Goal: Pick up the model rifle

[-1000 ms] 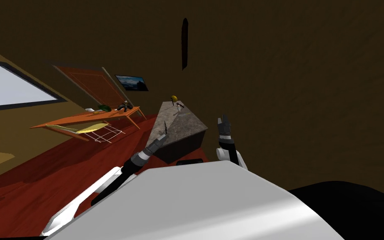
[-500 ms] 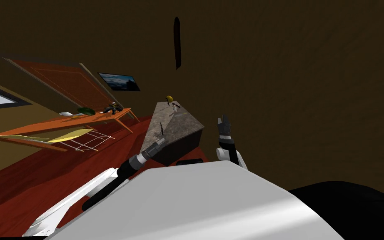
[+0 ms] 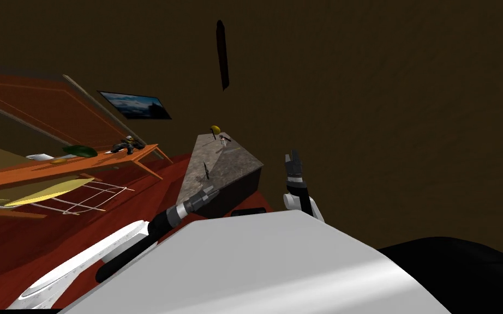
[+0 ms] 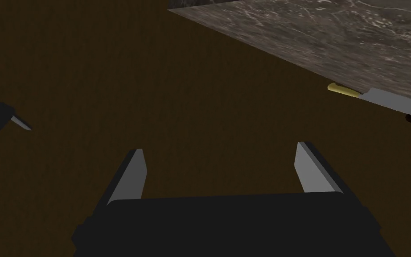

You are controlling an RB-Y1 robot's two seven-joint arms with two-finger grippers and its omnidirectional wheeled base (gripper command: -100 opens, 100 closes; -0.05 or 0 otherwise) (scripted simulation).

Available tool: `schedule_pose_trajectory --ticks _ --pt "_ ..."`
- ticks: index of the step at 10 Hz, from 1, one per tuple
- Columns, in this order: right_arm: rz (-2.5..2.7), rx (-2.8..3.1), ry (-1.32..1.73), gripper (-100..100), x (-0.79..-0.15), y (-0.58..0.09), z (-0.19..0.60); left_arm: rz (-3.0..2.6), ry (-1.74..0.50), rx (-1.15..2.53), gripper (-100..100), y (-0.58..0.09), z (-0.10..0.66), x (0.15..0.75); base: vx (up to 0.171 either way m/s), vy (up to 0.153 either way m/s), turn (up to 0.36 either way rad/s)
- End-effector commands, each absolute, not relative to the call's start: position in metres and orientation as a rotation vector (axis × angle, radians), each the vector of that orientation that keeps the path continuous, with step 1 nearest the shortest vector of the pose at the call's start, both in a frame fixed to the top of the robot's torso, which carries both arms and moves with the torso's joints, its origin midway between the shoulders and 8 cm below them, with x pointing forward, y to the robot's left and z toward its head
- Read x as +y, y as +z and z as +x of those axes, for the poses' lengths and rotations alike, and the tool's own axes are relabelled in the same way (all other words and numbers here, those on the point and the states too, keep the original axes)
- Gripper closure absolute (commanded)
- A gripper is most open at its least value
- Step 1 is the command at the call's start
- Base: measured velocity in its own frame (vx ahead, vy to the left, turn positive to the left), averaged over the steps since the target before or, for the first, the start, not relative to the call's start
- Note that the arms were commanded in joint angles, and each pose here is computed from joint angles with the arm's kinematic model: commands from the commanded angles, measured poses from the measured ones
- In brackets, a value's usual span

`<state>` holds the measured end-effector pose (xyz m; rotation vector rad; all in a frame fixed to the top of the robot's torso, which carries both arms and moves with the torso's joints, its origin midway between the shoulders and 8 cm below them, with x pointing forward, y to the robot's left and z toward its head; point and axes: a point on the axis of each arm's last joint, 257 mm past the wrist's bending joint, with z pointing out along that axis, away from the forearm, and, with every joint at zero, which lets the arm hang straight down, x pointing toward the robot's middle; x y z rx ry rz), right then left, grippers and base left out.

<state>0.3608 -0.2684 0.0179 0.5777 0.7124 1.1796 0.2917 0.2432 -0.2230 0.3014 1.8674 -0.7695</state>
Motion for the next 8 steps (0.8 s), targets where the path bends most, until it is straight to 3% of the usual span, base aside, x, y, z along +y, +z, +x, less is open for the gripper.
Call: schedule_pose_trajectory --ticks 1,5,8 --pt "0.578 0.712 1.18 0 -0.268 0.018 0.361 0.361 -0.734 1.912 -100 -0.233 0.286 0.253 -0.014 0.002 -0.125" --pt "0.578 0.713 1.179 0 -0.268 0.018 0.361 0.485 -0.663 1.995 -100 -0.252 0.274 0.269 -0.008 -0.001 -0.103" --pt "0.578 0.713 1.179 0 -0.269 0.018 0.361 0.646 -0.542 2.101 -100 -0.283 0.256 0.301 -0.008 -0.002 -0.224"
